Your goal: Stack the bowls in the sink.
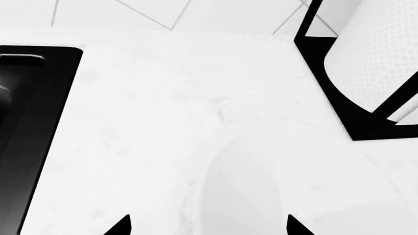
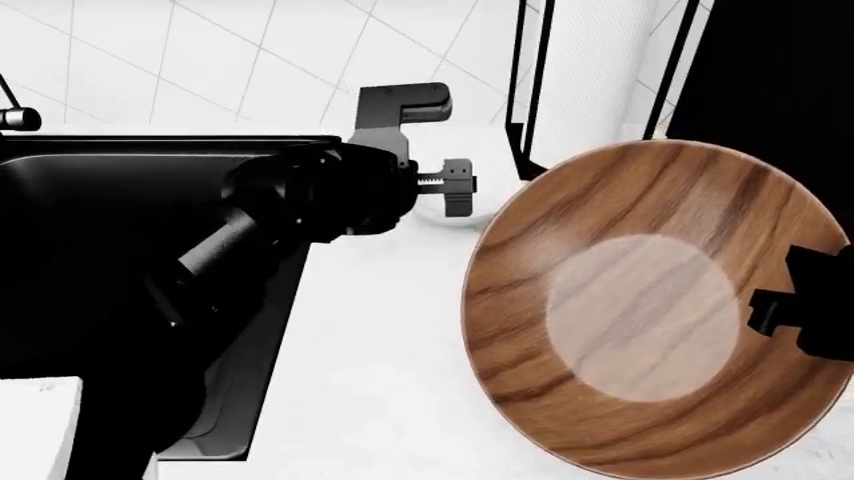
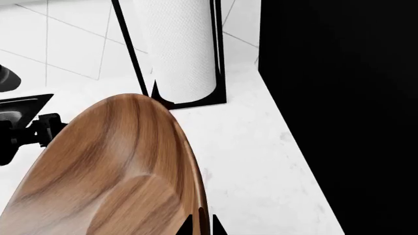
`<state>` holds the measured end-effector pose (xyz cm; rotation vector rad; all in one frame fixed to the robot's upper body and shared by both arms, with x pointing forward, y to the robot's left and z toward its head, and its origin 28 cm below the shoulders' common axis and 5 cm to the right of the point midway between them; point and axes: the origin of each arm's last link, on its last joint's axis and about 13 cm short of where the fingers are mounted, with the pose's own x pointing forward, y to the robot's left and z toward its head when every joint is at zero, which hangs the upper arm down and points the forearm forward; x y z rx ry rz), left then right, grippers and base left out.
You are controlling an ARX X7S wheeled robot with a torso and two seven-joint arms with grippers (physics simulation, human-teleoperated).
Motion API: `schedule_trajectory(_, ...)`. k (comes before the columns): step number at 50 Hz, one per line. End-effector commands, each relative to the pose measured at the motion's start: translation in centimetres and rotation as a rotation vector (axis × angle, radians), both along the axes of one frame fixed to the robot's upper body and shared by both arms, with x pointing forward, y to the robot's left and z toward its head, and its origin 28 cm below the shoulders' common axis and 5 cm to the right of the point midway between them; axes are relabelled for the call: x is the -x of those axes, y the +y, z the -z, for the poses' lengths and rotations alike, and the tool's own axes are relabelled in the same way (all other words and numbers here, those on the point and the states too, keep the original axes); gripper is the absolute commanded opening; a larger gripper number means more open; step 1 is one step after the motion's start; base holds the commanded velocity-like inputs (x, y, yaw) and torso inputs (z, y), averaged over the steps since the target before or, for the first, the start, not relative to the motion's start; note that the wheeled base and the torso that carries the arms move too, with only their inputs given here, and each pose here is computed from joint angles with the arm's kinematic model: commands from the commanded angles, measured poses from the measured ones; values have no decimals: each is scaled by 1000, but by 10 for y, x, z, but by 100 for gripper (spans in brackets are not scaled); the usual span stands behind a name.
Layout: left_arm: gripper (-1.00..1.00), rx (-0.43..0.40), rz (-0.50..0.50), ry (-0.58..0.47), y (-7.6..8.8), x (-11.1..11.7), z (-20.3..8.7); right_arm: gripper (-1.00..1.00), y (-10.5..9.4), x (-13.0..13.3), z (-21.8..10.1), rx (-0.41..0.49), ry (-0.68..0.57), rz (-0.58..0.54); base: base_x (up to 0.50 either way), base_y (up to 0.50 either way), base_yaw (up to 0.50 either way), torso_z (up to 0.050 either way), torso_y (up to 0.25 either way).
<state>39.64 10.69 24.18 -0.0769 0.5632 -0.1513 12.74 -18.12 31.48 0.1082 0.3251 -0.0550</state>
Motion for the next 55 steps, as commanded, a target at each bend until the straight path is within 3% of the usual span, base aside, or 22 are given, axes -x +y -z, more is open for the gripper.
schedule_trajectory(1, 100, 4, -2, 6, -3, 1, 6, -100, -1, 0, -6, 0, -61, 7, 0, 0, 0, 0, 0)
schedule_trajectory(26, 100, 27, 20, 40, -8, 6, 8, -100, -1, -3, -2, 0, -57, 16, 0, 0, 0, 0, 0)
schedule_trajectory(27, -100, 29, 21, 41, -9, 6, 8, -100, -1, -3, -2, 0, -57, 17, 0, 0, 0, 0, 0)
schedule_trajectory(43, -100, 127, -79, 68, -5, 1, 6, -100, -1, -3, -3, -4, -60, 25, 0, 0, 0, 0, 0)
schedule_trajectory(55, -100, 226, -210, -70, 9, -9, -25, -100, -1, -4, -1, -7, -57, 26, 0, 0, 0, 0, 0)
